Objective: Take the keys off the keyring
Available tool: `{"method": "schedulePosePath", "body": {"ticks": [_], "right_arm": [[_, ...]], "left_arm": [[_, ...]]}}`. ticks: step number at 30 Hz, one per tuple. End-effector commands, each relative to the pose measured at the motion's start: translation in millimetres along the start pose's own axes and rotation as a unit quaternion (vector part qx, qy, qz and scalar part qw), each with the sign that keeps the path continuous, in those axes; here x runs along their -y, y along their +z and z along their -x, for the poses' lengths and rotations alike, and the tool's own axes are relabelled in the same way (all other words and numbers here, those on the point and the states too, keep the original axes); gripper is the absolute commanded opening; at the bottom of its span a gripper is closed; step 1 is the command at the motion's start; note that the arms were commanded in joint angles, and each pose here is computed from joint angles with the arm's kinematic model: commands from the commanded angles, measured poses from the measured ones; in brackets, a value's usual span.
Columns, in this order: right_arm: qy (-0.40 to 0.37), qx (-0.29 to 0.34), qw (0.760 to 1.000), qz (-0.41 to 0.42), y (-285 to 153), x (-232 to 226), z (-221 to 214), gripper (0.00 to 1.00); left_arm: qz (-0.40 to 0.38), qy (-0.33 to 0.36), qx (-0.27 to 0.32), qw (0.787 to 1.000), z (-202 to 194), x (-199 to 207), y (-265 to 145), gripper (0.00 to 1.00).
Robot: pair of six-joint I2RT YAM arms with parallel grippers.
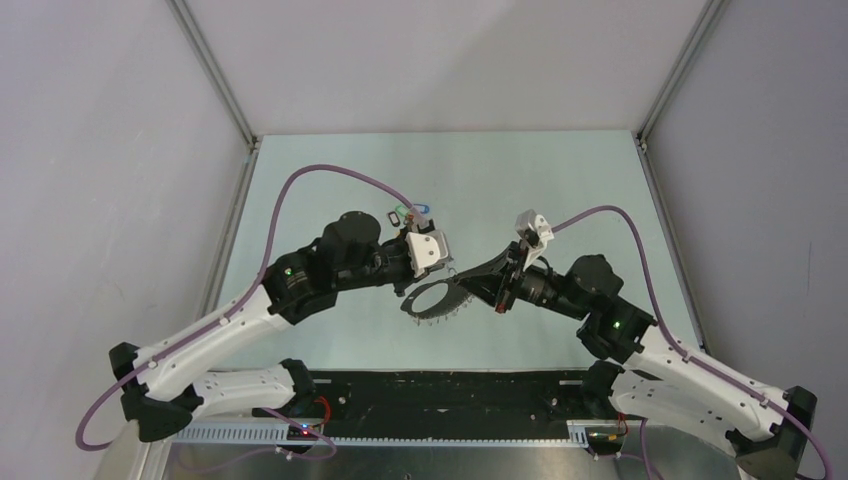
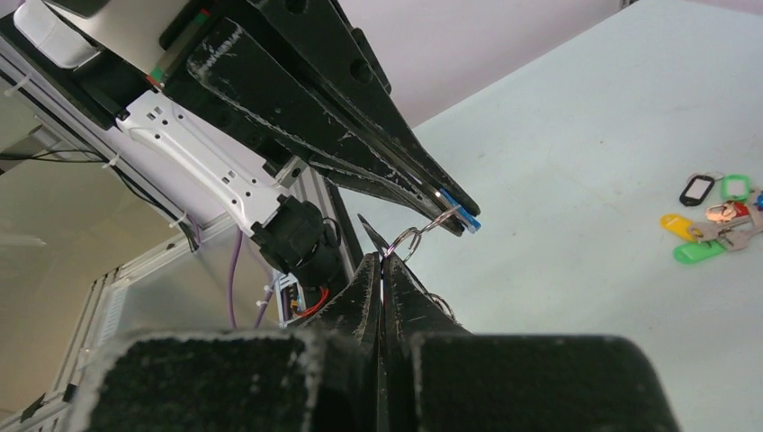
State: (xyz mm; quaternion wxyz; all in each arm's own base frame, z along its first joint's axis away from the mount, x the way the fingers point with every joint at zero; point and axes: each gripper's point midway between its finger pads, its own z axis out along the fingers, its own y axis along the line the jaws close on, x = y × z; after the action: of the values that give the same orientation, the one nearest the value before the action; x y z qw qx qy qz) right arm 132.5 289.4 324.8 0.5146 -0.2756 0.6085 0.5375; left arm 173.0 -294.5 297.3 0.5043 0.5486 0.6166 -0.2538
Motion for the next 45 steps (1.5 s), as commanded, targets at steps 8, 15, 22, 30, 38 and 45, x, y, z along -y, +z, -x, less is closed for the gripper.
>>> {"method": "schedulePosePath", "body": {"ticks": [8,15,22,30,38,45], "right_arm": [[0.078,-0.054,0.995,0.029,12.8,-8.5,-20.0,0.0],[0.133,-0.043,0.99,-0.002,22.3,13.8,-14.2,0.0],[0.192,-0.047,0.98,-0.017,23.0,26.3,-14.0,0.03],[0.106,-0.028,0.992,-0.069,-8.7,33.2,-3.8,0.4],[-0.012,-0.016,0.996,-0.09,-41.0,34.9,-0.8,0.43],[-0.189,0.02,0.982,0.002,-37.7,9.7,6.2,0.41]], "left_arm": [[0.013,0.022,0.05,0.998,23.4,-8.3,-11.2,0.0],[-0.025,0.045,0.064,0.997,24.9,6.4,-12.7,0.0],[-0.024,0.059,0.062,0.996,22.0,8.4,-12.4,0.0],[0.012,0.052,0.043,0.998,17.3,-5.4,-9.8,0.0],[0.023,0.053,0.044,0.997,19.8,-9.9,-11.5,0.0],[0.012,0.057,0.051,0.997,21.8,-5.4,-13.3,0.0]]}}
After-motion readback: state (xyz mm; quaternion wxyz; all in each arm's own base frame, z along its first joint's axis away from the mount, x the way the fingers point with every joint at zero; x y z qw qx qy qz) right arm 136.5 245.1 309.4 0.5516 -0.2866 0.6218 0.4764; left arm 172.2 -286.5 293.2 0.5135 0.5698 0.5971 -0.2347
